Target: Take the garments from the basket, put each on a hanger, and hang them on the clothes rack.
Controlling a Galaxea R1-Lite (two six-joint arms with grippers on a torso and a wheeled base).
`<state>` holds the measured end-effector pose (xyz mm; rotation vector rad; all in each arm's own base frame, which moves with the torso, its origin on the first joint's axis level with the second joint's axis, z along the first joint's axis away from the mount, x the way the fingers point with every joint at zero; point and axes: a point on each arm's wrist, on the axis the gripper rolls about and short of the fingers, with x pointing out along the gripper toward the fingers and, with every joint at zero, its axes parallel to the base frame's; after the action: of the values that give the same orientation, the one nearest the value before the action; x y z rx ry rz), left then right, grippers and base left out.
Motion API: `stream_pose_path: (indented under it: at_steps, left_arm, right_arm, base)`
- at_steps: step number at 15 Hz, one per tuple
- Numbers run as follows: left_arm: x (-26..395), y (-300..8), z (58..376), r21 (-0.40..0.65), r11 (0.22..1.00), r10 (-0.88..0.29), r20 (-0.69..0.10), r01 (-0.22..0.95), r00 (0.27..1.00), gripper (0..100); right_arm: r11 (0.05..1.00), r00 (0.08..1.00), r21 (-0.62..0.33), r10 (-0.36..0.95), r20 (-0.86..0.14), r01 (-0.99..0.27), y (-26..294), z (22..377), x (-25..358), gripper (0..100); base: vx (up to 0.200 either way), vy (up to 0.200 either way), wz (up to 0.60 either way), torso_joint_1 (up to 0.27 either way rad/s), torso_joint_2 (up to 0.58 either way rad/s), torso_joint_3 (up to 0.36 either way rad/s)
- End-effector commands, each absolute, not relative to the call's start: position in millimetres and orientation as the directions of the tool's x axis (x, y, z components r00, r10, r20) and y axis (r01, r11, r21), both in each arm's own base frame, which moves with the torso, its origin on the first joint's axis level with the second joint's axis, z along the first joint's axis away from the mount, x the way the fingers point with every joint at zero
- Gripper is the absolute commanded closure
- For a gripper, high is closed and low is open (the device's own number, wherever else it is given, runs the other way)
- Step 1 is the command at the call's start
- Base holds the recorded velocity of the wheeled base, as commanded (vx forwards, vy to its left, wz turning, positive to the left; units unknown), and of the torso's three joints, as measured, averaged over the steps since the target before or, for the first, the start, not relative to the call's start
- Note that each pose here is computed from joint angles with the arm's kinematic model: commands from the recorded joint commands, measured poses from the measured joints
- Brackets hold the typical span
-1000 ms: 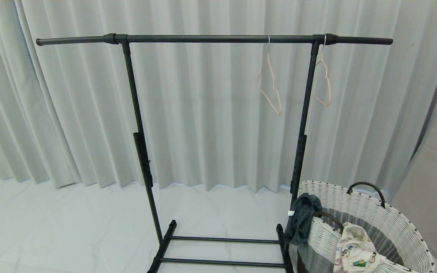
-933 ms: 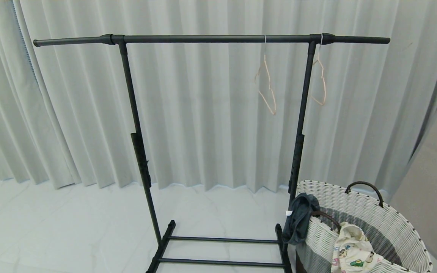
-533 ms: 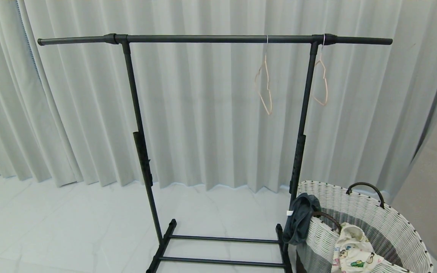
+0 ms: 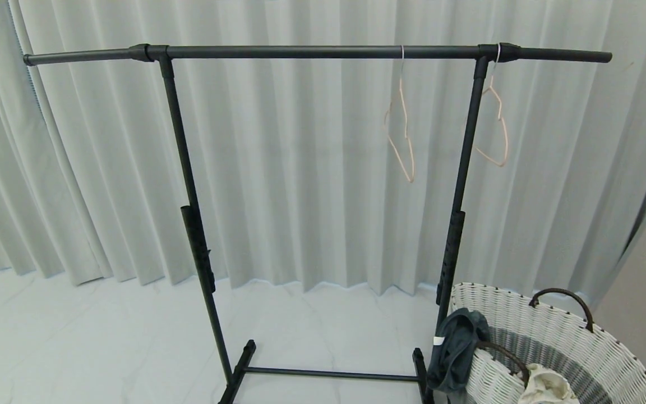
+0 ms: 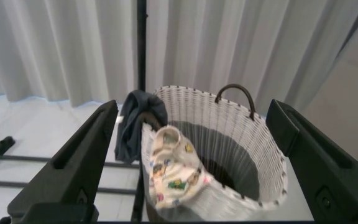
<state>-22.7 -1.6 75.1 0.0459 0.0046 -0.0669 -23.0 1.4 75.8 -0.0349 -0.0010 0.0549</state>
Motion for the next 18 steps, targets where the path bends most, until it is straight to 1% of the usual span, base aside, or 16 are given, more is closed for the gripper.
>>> stream_pose_path:
  at_steps: [1, 6, 12, 18]
  left_arm:
    - [-22.6, -1.6, 75.1, 0.044, 0.997, -0.066, -0.008, 0.066, 0.998, 0]
    - [-22.7, -1.6, 75.0, 0.043, 0.997, -0.066, -0.006, 0.066, 0.998, 0]
    - [-22.6, -1.6, 75.1, 0.041, 0.997, -0.066, -0.008, 0.066, 0.998, 0]
    - [-22.7, -1.6, 75.0, 0.041, 0.997, -0.066, -0.006, 0.066, 0.998, 0]
  right_arm:
    - [0.998, 0.998, -0.037, 0.055, 0.000, -0.055, 1.4, 75.7, -23.0, 0]
    - [0.997, 0.998, -0.052, 0.058, 0.000, -0.058, 1.3, 75.7, -23.0, 0]
    - [0.996, 0.998, -0.069, 0.058, 0.000, -0.058, 1.3, 75.7, -23.0, 0]
    - [0.997, 0.998, -0.057, 0.058, 0.000, -0.058, 1.3, 75.7, -23.0, 0]
  base:
    - [0.200, 0.000, 0.00, -0.002, 0.01, 0.002]
    - [0.200, 0.000, 0.00, 0.004, 0.01, 0.000]
    - [0.000, 0.000, 0.00, 0.000, 0.00, 0.000]
    - [0.000, 0.000, 0.00, 0.000, 0.00, 0.000]
